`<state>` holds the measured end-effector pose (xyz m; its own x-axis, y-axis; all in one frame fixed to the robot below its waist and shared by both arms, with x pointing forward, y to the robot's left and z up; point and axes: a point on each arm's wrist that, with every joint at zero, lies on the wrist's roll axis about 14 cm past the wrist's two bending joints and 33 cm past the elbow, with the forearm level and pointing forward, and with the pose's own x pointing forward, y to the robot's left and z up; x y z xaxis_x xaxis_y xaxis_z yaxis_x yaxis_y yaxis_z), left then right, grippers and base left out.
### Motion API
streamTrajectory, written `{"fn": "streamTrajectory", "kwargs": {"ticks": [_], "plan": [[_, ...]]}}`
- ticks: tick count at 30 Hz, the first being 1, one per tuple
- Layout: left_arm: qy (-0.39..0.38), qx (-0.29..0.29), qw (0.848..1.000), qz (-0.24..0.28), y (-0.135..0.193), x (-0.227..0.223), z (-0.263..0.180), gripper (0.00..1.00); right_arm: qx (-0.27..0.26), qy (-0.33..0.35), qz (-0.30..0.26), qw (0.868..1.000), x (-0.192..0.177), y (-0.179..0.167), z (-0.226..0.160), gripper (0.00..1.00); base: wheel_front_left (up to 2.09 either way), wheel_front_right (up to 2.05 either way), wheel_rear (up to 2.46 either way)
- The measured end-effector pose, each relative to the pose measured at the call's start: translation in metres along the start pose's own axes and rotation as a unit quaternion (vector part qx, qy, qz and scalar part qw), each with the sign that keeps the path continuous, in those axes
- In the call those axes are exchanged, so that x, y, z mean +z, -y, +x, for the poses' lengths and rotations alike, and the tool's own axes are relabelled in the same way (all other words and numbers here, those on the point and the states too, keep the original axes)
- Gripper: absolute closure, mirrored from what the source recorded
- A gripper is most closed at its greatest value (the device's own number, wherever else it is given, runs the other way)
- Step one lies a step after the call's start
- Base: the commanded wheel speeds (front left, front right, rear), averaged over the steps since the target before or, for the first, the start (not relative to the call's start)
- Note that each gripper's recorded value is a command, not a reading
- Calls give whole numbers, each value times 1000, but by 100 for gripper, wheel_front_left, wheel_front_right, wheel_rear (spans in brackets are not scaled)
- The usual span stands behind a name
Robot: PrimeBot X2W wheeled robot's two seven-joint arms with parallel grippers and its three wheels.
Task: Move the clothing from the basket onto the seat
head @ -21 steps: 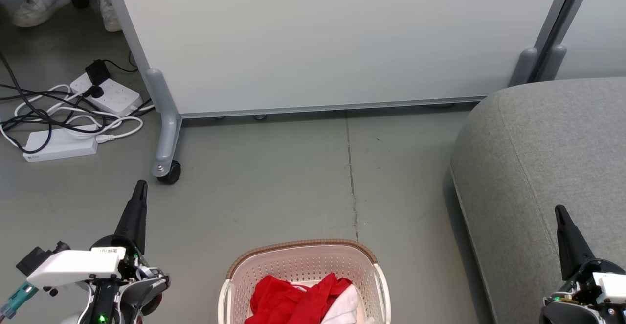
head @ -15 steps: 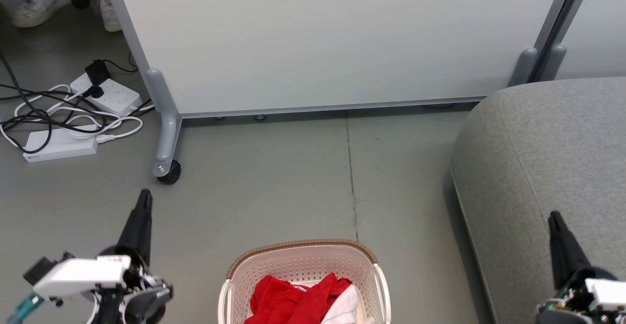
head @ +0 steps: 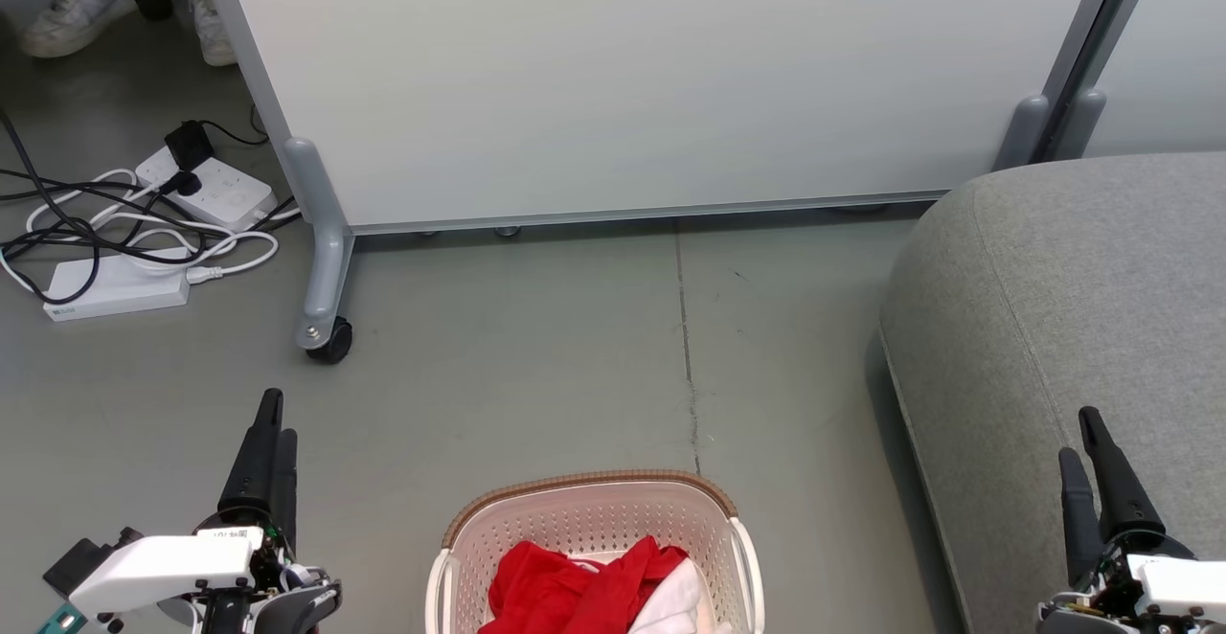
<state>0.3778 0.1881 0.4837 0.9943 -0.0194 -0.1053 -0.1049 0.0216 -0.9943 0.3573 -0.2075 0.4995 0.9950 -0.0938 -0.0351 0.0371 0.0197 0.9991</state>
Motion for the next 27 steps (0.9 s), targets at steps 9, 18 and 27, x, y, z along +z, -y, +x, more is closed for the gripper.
{"fn": "streamTrajectory", "kwargs": {"ticks": [9, 18, 27], "plan": [[22, -3, 1000, 19, 1, 6, 0, 0, 23, 11, -52, 998, 3, -10, 6, 0, 0, 0, 0], [45, -19, 997, 66, 12, 15, 0, 0, 74, 5, -152, 986, -4, -35, 16, 0, 0, 0, 0], [67, -35, 990, 120, 24, 23, 1, 0, 144, -22, -277, 950, -26, -67, 24, 0, 0, 0, 0]]}}
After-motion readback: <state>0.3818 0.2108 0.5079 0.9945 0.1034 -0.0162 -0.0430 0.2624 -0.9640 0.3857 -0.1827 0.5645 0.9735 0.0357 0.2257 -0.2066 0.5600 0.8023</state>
